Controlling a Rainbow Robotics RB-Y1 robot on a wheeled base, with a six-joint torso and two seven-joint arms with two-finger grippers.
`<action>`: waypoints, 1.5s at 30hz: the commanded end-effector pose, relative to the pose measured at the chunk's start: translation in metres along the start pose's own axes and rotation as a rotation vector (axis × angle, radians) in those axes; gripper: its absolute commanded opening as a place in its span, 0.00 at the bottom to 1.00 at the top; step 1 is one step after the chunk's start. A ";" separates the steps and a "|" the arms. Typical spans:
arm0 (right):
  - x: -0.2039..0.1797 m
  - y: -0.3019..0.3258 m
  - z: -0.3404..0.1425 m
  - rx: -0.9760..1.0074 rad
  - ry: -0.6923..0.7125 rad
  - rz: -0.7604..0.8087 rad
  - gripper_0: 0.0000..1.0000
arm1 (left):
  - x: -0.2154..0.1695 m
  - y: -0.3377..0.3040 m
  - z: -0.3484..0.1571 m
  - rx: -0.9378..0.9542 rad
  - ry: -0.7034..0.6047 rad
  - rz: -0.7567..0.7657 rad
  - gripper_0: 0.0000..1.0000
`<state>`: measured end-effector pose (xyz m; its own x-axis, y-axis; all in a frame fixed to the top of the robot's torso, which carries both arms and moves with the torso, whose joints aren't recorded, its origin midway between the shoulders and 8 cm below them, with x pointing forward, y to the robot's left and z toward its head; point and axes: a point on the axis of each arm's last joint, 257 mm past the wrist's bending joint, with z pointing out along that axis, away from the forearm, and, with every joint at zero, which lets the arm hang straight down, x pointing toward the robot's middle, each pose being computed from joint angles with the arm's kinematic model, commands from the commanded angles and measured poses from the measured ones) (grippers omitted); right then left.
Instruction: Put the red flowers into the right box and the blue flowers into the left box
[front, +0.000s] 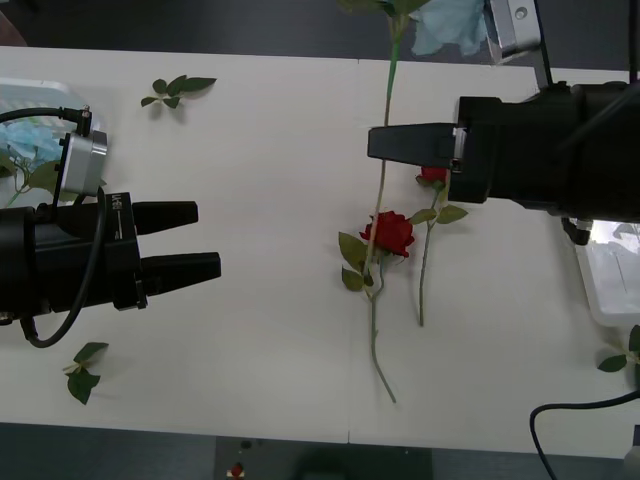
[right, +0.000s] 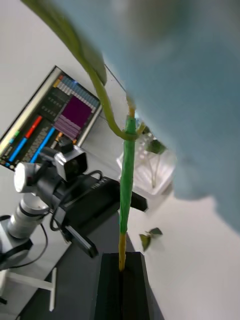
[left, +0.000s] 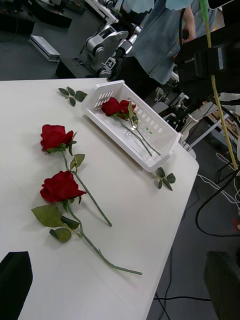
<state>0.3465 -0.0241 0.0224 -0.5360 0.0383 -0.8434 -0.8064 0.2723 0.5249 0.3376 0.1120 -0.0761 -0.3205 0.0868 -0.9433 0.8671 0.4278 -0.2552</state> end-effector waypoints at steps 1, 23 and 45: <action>-0.012 0.024 0.015 -0.063 -0.022 -0.064 0.00 | 0.004 -0.011 0.002 0.028 0.008 0.022 1.00; -0.001 0.034 0.044 -0.117 0.014 -0.053 0.00 | -0.038 -0.086 0.038 0.176 -0.098 -0.238 1.00; -0.001 0.034 0.044 -0.117 0.014 -0.053 0.00 | -0.056 -0.083 0.081 0.147 -0.159 -0.305 1.00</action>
<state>0.3355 0.0217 0.0185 -0.5724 0.0177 -0.8198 -0.8051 0.1773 0.5660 0.3196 0.0049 -0.0250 -0.4822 -0.1591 -0.8615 0.8072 0.3015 -0.5075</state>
